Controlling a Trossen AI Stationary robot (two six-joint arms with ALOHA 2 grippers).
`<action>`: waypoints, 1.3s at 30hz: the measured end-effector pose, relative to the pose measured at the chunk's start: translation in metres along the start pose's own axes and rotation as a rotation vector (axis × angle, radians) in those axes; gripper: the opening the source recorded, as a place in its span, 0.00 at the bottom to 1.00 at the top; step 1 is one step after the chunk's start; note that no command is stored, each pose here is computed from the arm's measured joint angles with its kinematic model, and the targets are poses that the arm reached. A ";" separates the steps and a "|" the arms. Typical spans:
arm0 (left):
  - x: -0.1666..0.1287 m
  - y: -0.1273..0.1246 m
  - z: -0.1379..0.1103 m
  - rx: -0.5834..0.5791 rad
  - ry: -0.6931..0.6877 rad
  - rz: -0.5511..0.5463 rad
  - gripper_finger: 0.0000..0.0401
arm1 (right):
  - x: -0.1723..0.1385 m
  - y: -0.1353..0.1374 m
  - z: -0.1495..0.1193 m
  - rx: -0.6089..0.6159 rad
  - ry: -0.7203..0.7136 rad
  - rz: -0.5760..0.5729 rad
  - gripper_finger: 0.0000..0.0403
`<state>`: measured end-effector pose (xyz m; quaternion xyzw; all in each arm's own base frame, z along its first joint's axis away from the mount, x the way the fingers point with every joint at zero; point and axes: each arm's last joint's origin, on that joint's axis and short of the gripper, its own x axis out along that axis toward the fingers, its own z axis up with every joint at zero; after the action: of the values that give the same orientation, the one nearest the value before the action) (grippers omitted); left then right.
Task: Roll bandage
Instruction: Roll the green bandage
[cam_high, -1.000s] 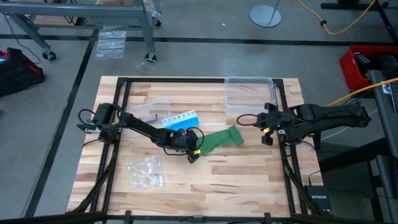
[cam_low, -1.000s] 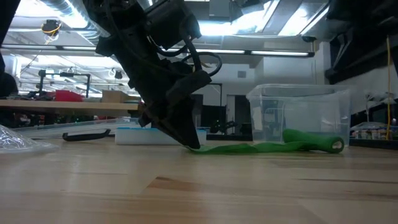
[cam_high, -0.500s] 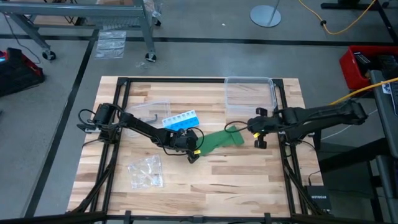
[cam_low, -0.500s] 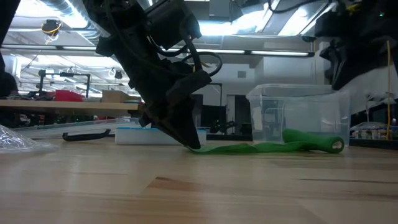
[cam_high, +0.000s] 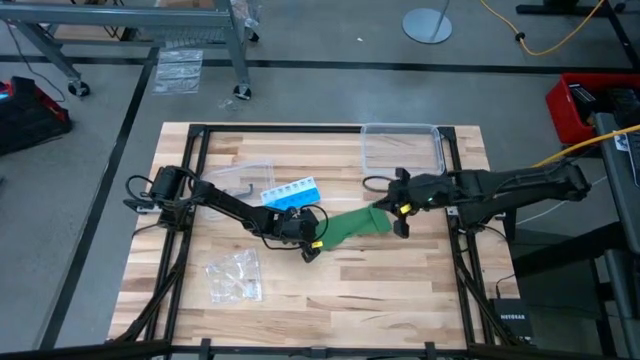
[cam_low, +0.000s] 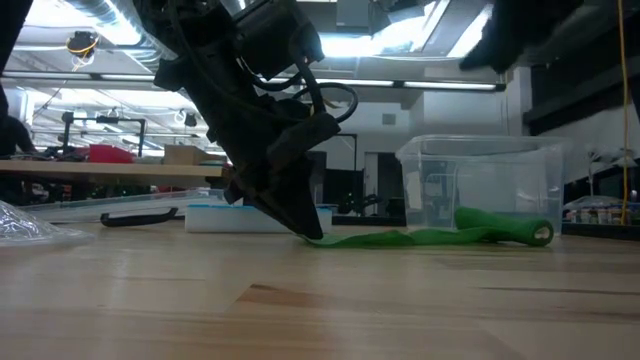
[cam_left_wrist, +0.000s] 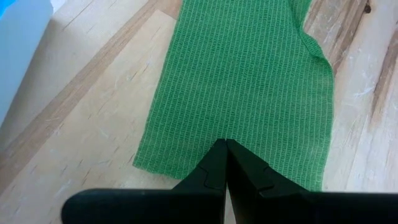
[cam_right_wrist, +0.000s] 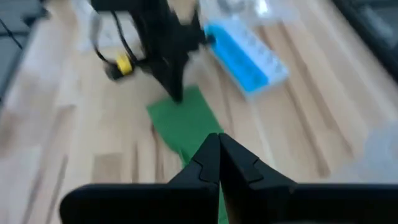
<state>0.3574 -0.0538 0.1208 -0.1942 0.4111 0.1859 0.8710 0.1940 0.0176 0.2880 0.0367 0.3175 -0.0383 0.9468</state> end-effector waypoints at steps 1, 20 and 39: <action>0.000 0.000 0.000 0.000 0.000 0.000 0.00 | -0.009 0.000 0.006 -0.006 -0.029 0.004 0.01; 0.000 0.000 0.000 0.009 -0.005 -0.004 0.00 | -0.158 -0.037 -0.069 0.348 -0.530 0.014 0.01; 0.000 -0.001 0.002 0.002 -0.015 -0.017 0.00 | 0.002 -0.027 -0.148 0.397 -0.109 -0.078 0.01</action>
<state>0.3593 -0.0542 0.1218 -0.1954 0.4029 0.1796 0.8759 0.1047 0.0045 0.1680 0.2083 0.2530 -0.1388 0.9345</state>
